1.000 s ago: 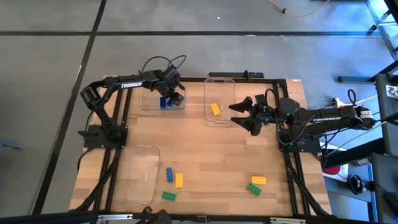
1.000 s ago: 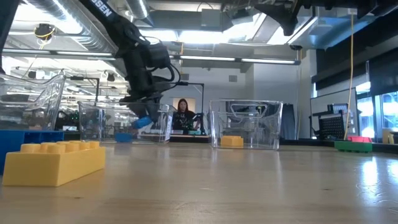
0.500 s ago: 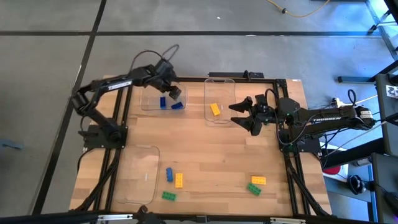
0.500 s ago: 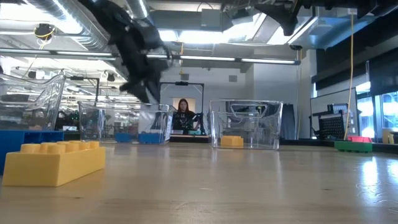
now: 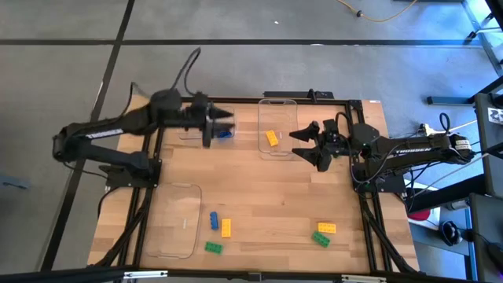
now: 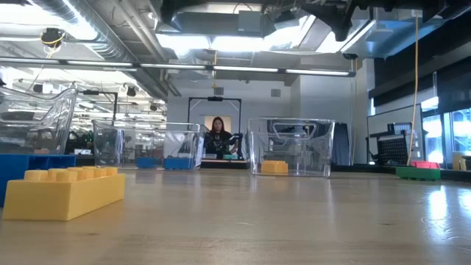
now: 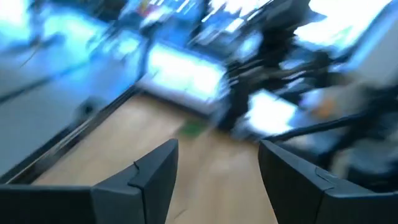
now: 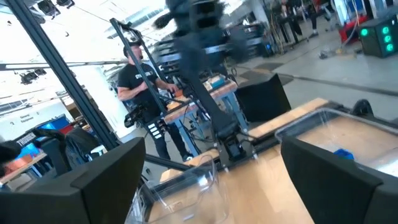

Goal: Sort & place blocks by color
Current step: Put the blue game piece into the top left transparent bin

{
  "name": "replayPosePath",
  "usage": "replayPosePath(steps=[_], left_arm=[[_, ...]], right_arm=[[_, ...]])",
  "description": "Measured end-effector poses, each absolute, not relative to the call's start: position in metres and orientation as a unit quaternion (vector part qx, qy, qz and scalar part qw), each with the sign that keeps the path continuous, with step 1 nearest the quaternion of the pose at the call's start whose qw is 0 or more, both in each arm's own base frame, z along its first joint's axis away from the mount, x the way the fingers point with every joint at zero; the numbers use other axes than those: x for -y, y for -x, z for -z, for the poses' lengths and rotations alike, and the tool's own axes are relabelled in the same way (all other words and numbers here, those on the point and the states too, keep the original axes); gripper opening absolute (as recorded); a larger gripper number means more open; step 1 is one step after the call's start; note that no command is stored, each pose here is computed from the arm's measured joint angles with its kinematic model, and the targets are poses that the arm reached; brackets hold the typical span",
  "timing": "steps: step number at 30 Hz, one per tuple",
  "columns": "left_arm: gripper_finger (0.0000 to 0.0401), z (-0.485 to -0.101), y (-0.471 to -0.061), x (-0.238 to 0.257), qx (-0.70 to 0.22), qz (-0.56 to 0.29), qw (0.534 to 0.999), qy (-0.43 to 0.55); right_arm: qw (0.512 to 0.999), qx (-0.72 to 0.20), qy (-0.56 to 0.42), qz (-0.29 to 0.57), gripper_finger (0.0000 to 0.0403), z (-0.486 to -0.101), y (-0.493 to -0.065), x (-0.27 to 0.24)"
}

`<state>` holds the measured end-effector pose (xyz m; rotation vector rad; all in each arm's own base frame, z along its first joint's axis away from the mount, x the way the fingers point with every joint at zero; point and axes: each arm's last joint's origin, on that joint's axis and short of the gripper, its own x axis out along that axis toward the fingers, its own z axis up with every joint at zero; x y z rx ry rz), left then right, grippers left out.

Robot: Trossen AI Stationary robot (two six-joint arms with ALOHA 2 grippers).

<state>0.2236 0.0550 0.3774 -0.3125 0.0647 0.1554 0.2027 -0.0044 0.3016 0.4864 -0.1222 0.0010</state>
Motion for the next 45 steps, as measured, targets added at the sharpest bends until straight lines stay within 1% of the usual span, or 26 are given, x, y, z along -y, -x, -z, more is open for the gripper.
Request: replayPosePath(steps=[4, 7, 11, 26, 30, 33, 38, 41, 45], left_arm=[[0.0213, -0.368, -0.227, -0.022, 0.063, -0.024, 0.988, 0.14], [0.0213, -0.356, -0.227, -0.008, 0.101, -0.011, 0.986, 0.134], [0.0213, -0.343, -0.227, -0.003, 0.097, -0.023, 0.987, 0.125], [0.0213, -0.344, -0.227, -0.003, 0.098, -0.026, 0.988, 0.115], [0.0213, -0.343, -0.227, -0.003, 0.096, -0.02, 0.985, 0.145], [0.0213, -0.341, -0.23, -0.002, 0.044, 0.0, 0.987, 0.154], [0.0213, -0.344, -0.238, 0.013, -0.13, 0.029, 0.98, 0.147], [0.0213, -0.342, -0.247, 0.029, -0.249, 0.05, 0.959, 0.13], [0.0213, -0.335, -0.261, 0.06, -0.378, 0.074, 0.917, 0.107]], right_arm=[[0.971, 0.084, -0.224, -0.005, 0.0378, -0.306, -0.202, 0.004], [0.973, 0.103, -0.205, -0.01, 0.0378, -0.31, -0.201, 0.004], [0.974, 0.108, -0.199, -0.013, 0.0378, -0.311, -0.201, 0.004], [0.973, 0.108, -0.203, -0.013, 0.0378, -0.311, -0.201, 0.004], [0.973, 0.108, -0.204, -0.013, 0.0378, -0.311, -0.201, 0.004], [0.973, 0.108, -0.204, -0.013, 0.0378, -0.311, -0.201, 0.004], [0.973, 0.104, -0.205, -0.012, 0.0378, -0.31, -0.201, 0.004], [0.974, 0.099, -0.206, -0.003, 0.0378, -0.309, -0.201, 0.004], [0.974, 0.096, -0.205, -0.001, 0.0378, -0.309, -0.201, 0.005]])
